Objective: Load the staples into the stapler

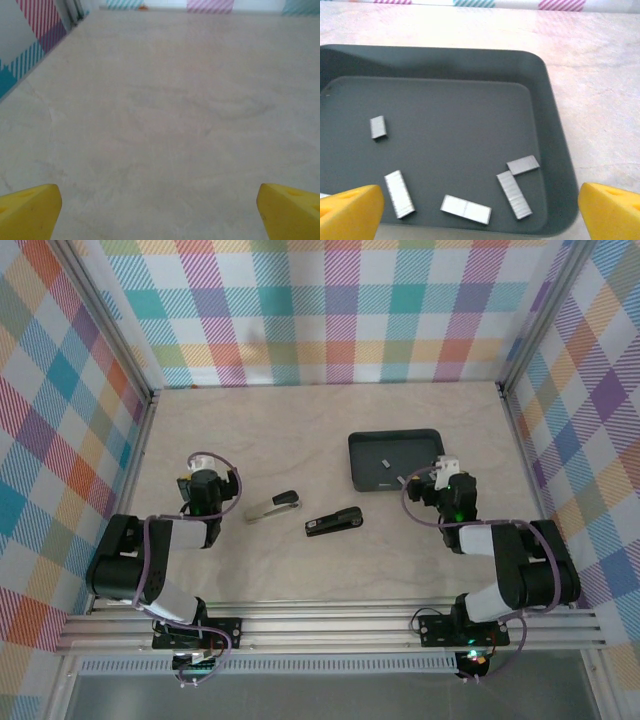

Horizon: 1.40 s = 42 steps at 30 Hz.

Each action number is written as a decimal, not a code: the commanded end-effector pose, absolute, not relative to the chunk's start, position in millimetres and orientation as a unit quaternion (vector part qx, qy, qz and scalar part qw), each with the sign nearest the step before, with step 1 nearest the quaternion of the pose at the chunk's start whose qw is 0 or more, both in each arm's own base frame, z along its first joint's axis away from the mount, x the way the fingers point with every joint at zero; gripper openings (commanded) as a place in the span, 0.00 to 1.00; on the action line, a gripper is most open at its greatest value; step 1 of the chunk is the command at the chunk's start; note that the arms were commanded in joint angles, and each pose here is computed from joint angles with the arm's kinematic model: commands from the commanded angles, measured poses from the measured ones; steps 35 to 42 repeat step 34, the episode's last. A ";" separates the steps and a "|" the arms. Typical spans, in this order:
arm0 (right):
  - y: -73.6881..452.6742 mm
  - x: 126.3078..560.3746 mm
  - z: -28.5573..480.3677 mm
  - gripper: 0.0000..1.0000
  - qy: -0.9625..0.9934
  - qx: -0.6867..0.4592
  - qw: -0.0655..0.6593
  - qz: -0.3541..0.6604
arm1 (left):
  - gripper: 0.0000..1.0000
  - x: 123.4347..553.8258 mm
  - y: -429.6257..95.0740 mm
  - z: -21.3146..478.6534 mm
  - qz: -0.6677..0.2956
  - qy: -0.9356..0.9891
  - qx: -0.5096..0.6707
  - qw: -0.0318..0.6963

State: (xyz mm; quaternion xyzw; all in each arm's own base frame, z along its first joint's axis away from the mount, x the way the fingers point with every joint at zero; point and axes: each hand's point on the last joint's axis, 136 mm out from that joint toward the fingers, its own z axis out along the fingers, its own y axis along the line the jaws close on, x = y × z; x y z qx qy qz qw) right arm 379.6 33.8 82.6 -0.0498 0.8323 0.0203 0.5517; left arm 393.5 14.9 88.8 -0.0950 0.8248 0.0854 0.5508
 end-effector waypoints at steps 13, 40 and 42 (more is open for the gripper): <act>24.5 398.0 90.6 0.99 0.829 -0.024 0.554 0.069 | 1.00 392.8 10.2 82.7 0.052 0.826 -0.094 0.554; 24.9 398.0 90.4 0.99 0.829 -0.024 0.554 0.070 | 1.00 392.6 10.1 82.4 0.051 0.826 -0.094 0.553; 24.9 398.0 90.4 0.99 0.829 -0.024 0.554 0.070 | 1.00 392.6 10.1 82.4 0.051 0.826 -0.094 0.553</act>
